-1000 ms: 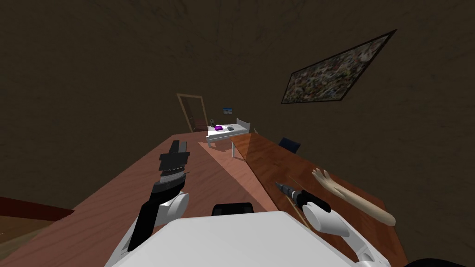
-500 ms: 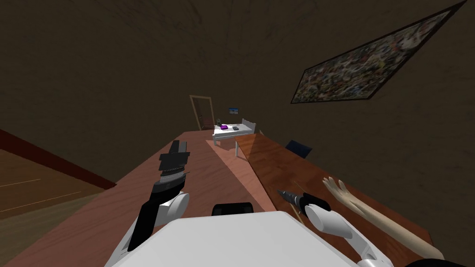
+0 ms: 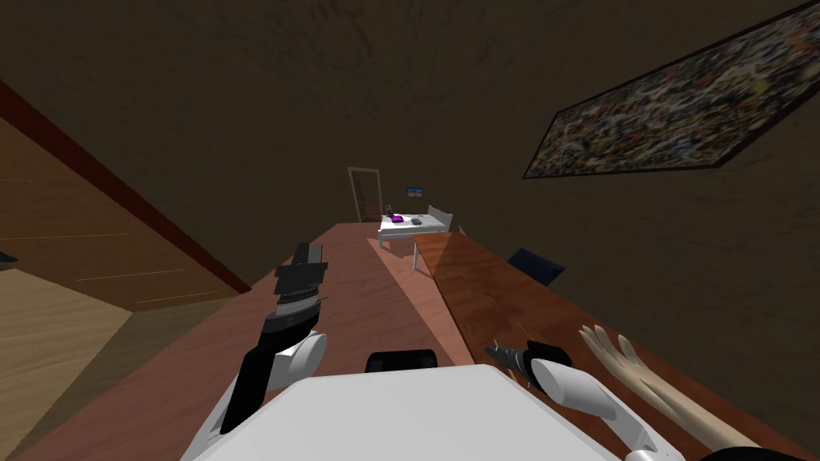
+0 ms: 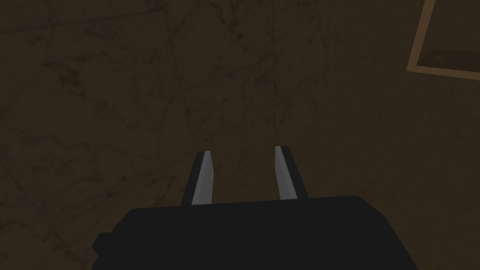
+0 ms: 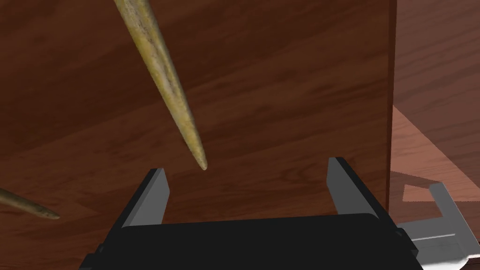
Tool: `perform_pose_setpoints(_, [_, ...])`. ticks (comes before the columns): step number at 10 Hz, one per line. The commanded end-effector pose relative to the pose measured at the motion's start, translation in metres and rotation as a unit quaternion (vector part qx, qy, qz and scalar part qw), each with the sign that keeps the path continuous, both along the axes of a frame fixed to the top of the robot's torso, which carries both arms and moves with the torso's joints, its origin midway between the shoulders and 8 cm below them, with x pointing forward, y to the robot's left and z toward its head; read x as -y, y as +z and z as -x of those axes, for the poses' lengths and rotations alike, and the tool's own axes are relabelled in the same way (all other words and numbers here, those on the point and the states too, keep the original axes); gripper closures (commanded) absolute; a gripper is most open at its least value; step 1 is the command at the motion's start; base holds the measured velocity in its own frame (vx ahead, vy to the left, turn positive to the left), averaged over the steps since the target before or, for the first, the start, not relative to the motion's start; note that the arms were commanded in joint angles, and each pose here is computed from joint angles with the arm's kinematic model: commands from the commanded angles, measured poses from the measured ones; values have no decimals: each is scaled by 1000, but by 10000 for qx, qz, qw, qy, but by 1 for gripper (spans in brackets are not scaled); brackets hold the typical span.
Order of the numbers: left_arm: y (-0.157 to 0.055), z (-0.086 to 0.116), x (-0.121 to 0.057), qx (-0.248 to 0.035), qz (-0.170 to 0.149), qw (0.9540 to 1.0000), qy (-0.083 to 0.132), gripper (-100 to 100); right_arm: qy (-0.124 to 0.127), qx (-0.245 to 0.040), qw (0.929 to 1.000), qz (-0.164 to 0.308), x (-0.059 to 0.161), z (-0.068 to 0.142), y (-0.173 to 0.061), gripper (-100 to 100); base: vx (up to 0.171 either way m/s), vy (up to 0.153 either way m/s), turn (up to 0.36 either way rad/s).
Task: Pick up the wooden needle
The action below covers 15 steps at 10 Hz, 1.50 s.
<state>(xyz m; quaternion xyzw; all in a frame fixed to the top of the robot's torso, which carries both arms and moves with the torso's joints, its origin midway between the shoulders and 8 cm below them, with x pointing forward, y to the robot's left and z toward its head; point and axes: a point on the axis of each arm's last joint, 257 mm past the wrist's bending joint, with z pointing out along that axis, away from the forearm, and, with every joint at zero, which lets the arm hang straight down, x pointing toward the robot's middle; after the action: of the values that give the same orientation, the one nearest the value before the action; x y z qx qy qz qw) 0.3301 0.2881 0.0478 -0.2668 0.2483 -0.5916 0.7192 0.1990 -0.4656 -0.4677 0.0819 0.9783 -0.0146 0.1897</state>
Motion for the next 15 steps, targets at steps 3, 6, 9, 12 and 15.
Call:
perform_pose_setpoints(3, [0,0,0,0,0,10000,0,0,80,-337,9994,-32,3,21,-13,-100,-61,-72,130])
perform_pose_setpoints(6, [0,0,0,0,0,10000,0,0,-1,-370,9993,-30,-1,24,-27,-100,-7,-21,59])
perform_pose_setpoints(9, [0,0,0,-1,0,10000,1,0,-22,-371,9993,-31,-3,24,-31,100,1,-22,38])
perform_pose_setpoints(12, [0,0,0,-1,0,10000,1,0,-21,-372,9993,-31,-3,24,-31,100,0,0,0])
perform_pose_setpoints(15, [0,0,0,-1,0,10000,1,0,-2,-66,9999,102,9,-6,-11,-100,4,17,-3])
